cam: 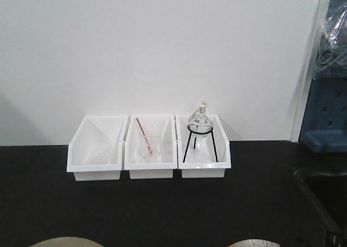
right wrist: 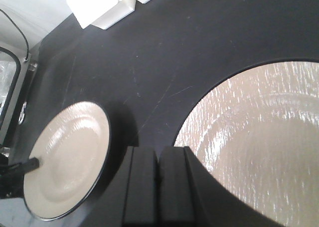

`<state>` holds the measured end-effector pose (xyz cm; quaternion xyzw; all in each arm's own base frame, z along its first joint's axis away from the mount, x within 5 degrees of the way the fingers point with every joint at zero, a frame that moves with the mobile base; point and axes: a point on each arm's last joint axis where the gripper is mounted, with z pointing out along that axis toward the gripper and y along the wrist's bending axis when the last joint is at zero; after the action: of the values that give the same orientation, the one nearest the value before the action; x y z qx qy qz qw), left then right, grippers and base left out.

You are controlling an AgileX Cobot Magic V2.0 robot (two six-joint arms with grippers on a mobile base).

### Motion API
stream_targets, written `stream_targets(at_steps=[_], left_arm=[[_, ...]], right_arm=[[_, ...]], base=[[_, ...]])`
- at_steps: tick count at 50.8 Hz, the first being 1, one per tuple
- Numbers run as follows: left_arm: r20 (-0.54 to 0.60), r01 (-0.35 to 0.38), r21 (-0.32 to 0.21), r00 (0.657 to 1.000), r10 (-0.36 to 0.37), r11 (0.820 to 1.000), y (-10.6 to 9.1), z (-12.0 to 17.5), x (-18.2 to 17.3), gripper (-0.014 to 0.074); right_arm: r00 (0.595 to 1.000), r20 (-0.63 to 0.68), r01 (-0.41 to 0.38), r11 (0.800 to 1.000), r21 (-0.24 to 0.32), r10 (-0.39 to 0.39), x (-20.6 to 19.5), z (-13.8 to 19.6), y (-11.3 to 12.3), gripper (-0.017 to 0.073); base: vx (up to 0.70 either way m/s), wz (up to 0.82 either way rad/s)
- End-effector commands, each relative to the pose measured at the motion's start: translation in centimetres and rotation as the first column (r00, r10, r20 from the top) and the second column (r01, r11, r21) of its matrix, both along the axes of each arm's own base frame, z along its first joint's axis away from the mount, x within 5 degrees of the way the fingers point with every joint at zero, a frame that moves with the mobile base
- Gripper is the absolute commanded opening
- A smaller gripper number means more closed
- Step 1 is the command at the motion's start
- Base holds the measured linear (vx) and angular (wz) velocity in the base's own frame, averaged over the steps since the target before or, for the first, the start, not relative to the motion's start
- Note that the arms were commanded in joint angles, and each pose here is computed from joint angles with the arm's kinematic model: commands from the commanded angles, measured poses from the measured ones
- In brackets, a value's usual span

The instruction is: Arrange circular plates on left workspace

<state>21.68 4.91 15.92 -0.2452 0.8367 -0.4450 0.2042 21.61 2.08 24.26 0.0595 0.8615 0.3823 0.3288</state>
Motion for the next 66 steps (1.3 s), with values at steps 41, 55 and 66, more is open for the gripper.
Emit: stream_targets(at_steps=[41, 55, 66], left_arm=[[0.185, 0.195, -0.087, 0.967, -0.177, 0.977, -11.8, 2.4, 14.4, -0.0003], [0.155, 0.199, -0.032, 0.969, -0.192, 0.98, -12.2, 0.6, 14.6, 0.0085], [0.205, 0.232, 0.01, 0.952, -0.229, 0.973, -12.2, 0.6, 14.6, 0.0358]], right_arm=[[0.998, 0.065, -0.02, 0.999, 0.037, 0.018, 0.2, 1.5, 0.3, -0.0001], [0.998, 0.067, -0.018, 0.999, 0.035, 0.015, 0.2, 1.5, 0.2, -0.0001], [0.997, 0.079, -0.026, 0.999, 0.022, 0.025, 0.2, 1.5, 0.2, 0.0037]], base=[[0.0, 0.0], [0.0, 0.0], [0.0, 0.0]])
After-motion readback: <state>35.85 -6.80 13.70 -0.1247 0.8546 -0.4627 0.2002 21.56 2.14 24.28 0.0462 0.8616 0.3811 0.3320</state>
